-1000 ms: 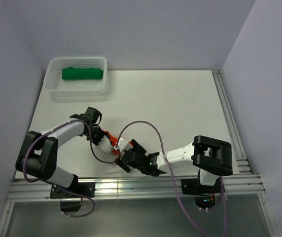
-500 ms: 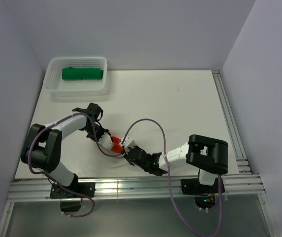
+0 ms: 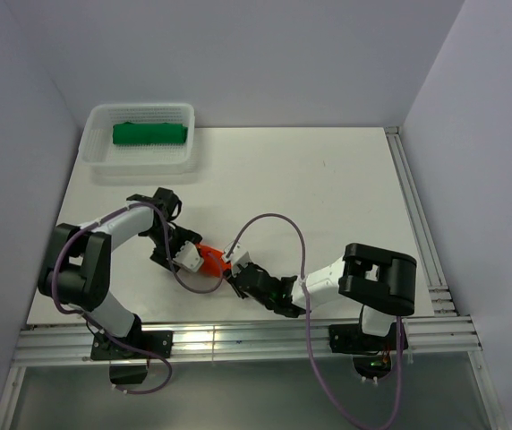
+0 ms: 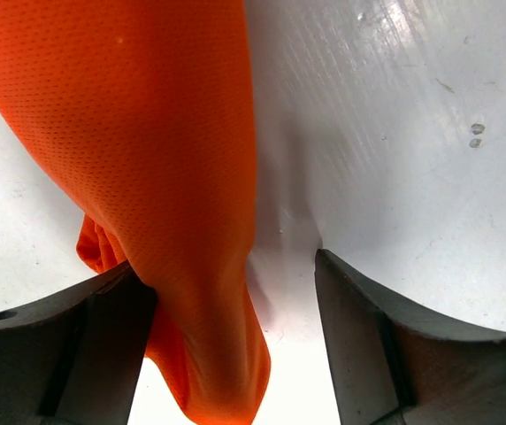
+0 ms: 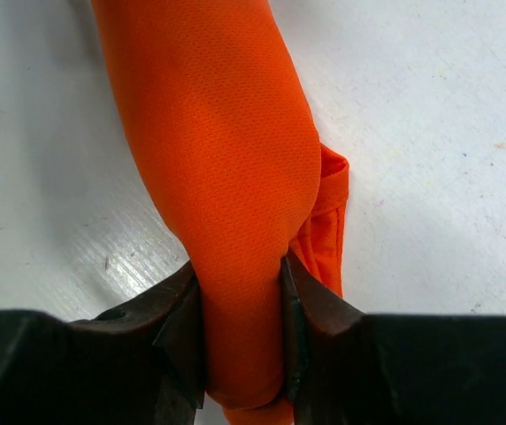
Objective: Roll the t-shirts
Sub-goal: Roll the tshirt
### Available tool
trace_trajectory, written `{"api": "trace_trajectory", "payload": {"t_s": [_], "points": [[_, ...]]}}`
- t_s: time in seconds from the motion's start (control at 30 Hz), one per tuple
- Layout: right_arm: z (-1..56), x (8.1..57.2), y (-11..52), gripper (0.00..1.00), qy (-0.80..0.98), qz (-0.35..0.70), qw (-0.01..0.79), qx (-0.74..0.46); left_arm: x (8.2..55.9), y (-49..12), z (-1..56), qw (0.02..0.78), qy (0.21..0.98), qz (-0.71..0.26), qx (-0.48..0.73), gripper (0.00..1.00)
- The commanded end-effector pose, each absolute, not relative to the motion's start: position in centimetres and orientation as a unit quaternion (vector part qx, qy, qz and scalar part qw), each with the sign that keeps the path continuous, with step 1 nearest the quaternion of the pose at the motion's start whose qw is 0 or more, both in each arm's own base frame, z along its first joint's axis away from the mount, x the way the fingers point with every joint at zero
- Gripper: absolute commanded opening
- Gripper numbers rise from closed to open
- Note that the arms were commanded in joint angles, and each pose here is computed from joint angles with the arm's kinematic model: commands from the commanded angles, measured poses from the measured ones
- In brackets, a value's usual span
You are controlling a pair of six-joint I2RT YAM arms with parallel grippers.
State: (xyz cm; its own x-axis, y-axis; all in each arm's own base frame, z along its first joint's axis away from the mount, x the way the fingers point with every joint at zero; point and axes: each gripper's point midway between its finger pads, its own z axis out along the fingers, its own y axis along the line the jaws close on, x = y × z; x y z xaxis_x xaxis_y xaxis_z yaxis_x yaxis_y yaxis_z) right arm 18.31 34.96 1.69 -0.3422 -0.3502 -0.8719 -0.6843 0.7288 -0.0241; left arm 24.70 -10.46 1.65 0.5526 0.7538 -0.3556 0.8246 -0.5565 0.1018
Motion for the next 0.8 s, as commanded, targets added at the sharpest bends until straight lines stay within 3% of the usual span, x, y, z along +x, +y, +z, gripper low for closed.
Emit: {"api": "trace_trajectory", "payload": {"t_s": [0.0, 0.27, 0.43, 0.5, 0.53, 0.63, 0.77], "points": [[-1.9, 17.2, 31.6, 0.28, 0.829, 0.119, 0.415, -0.355, 21.8, -10.4, -0.1, 0.101, 0.468, -0.198, 0.855, 0.74], [-1.5, 16.5, 31.3, 0.28, 0.826, 0.104, 0.419, -0.362, 24.5, -10.4, -0.7, 0.124, 0.491, -0.178, 0.844, 0.75], [-1.4, 15.8, 32.0, 0.27, 0.820, 0.090, 0.421, -0.376, 25.7, -10.6, -1.3, 0.125, 0.514, -0.172, 0.831, 0.69], [-1.5, 15.6, 32.0, 0.26, 0.821, 0.085, 0.420, -0.379, 26.1, -10.8, -1.2, 0.124, 0.525, -0.178, 0.823, 0.62], [-1.5, 15.4, 32.1, 0.26, 0.819, 0.087, 0.419, -0.381, 26.2, -10.9, -1.2, 0.121, 0.531, -0.179, 0.819, 0.52], [-1.2, 15.2, 32.2, 0.25, 0.819, 0.094, 0.422, -0.376, 26.8, -10.8, -1.5, 0.116, 0.544, -0.176, 0.812, 0.38], [-0.9, 15.2, 32.0, 0.18, 0.819, 0.096, 0.425, -0.373, 26.7, -10.1, -2.3, 0.107, 0.549, -0.156, 0.814, 0.35]]}}
